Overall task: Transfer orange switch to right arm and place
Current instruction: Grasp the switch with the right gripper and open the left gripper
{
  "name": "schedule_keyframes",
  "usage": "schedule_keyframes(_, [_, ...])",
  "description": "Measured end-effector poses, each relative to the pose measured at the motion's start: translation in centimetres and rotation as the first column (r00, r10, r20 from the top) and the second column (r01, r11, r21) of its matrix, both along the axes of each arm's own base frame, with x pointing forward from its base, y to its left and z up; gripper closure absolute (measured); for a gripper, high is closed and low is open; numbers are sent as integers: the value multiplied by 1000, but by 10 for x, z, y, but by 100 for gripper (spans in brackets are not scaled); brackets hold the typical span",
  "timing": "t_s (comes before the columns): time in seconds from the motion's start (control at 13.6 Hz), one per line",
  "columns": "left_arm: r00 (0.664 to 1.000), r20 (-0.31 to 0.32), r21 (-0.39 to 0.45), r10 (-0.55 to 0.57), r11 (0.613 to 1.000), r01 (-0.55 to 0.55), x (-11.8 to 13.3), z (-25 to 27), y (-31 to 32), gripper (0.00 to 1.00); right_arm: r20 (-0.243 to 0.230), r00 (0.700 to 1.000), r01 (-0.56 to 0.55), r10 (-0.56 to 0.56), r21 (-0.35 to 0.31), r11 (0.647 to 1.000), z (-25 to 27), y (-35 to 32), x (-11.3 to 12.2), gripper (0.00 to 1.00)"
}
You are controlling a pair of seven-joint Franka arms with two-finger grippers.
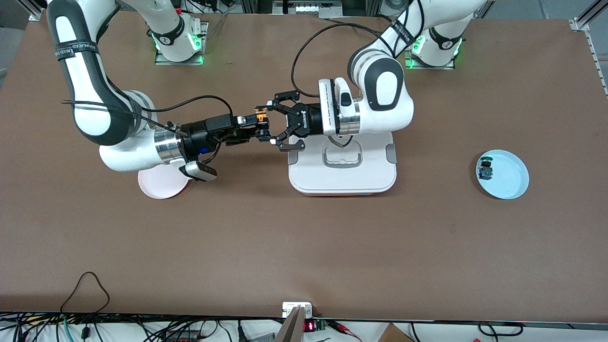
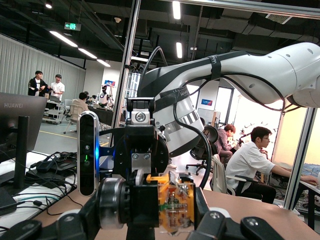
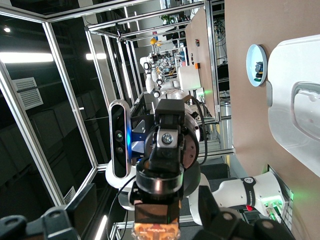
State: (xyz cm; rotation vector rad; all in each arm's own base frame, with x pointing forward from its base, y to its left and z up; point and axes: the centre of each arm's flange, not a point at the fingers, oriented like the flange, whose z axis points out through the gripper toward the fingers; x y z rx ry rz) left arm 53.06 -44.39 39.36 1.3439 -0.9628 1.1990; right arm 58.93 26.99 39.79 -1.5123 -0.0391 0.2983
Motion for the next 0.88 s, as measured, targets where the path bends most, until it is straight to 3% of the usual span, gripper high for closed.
schedule_keyframes(0.15, [1000,0,0,0,1000,0,0,0,0,28,1,1000,-2,2,1,1000,0,0,0,14])
schedule_keyframes(0.44, [1000,1,-6,2,1000,-2,1,3,0,28,11,1000,-8,8,-6,1000,-1,-1,-1,58])
schedule_keyframes(0.81, [1000,-2,-9,3,1000,-3,0,3,-1,28,19,1000,-8,8,-7,1000,0,-1,-1,58])
schedule_keyframes(0.88, [1000,0,-8,3,1000,-3,0,3,-1,22,19,1000,-11,11,-5,1000,1,0,-2,58])
